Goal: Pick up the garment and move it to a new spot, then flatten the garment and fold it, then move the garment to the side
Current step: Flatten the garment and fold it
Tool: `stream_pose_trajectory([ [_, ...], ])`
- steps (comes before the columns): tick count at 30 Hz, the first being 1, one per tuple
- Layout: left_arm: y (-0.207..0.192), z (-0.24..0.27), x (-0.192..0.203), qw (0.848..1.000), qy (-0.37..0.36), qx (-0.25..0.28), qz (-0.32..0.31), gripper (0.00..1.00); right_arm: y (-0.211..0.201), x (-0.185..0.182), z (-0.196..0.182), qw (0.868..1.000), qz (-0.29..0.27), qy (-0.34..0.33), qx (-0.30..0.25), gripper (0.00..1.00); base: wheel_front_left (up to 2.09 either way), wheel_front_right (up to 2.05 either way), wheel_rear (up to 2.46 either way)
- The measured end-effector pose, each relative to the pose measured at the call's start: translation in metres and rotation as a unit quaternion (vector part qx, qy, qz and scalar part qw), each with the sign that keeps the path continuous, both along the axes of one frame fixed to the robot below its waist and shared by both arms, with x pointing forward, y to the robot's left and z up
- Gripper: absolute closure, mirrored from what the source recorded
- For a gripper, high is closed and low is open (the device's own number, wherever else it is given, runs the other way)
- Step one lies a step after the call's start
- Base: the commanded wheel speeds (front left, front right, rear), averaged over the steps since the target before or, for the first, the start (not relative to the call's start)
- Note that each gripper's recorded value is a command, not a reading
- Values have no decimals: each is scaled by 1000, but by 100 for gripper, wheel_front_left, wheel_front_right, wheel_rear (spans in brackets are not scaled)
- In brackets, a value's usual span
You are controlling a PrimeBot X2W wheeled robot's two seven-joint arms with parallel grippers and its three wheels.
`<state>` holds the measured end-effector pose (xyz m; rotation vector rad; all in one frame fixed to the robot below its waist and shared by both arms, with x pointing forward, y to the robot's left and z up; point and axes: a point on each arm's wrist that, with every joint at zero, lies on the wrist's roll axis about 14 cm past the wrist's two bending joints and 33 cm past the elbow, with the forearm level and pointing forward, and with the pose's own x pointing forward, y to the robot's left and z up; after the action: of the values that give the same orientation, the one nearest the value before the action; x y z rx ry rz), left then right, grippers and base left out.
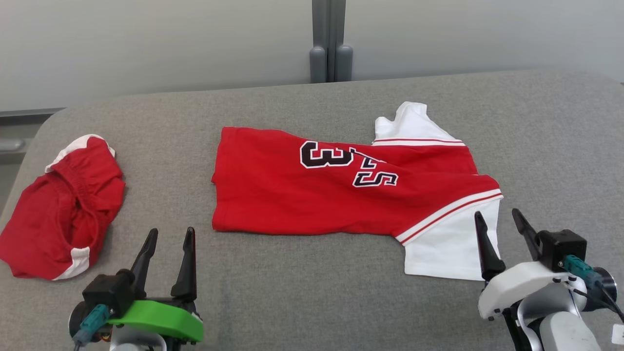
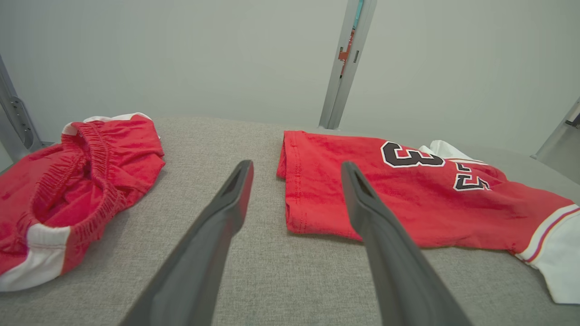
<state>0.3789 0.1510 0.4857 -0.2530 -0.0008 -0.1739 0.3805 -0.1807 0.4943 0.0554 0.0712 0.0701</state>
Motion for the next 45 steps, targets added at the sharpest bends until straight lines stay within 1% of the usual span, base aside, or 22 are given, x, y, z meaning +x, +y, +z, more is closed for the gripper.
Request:
stream_pose_trajectory([
  [3,-10,-2,9,1000,5,0,-16,0,-5,-2,-19,998,-5,58,-5,0,0,0,0],
  [8,-26,-26,27,997,61,16,-45,0,-24,-5,-39,992,-31,125,-6,0,0,0,0],
  [10,-34,-37,34,994,88,22,-54,0,-30,-9,-51,987,-40,156,-5,0,0,0,0],
  [13,-41,-53,43,991,124,24,-53,0,-34,-14,-65,980,-47,192,-4,0,0,0,0],
  [17,-40,-77,48,984,169,33,-40,0,-36,-18,-79,972,-50,228,0,0,0,0,0],
  [22,-42,-95,55,979,199,36,-33,0,-43,-25,-95,964,-60,260,2,0,0,0,0],
  [26,-40,-107,58,974,221,40,-29,0,-41,-28,-109,957,-57,286,2,0,0,0,0],
  [30,-38,-111,66,973,227,44,-26,0,-33,-18,-110,959,-45,279,2,0,0,0,0],
  [34,-35,-118,68,970,238,50,-21,0,-27,-14,-117,956,-36,290,3,0,0,0,0],
  [37,-37,-125,65,965,254,55,-31,0,-20,-13,-122,954,-27,299,4,0,0,0,0],
  [38,-40,-128,62,963,262,55,-38,9,-18,-15,-125,952,-24,306,6,0,0,0,0],
  [39,-42,-130,61,961,266,56,-45,53,-17,-15,-126,951,-23,309,8,0,0,0,0],
  [40,-44,-131,60,960,271,57,-52,78,-17,-15,-128,949,-21,313,8,54,0,0,0],
  [41,-46,-131,60,959,272,56,-59,100,-16,-15,-128,949,-20,314,10,100,0,0,0],
  [43,-52,-132,57,958,274,53,-71,100,-12,-16,-129,948,-14,318,11,100,0,0,0],
  [45,-58,-129,57,960,266,44,-78,100,-9,-13,-125,951,-13,308,19,100,0,0,0],
])
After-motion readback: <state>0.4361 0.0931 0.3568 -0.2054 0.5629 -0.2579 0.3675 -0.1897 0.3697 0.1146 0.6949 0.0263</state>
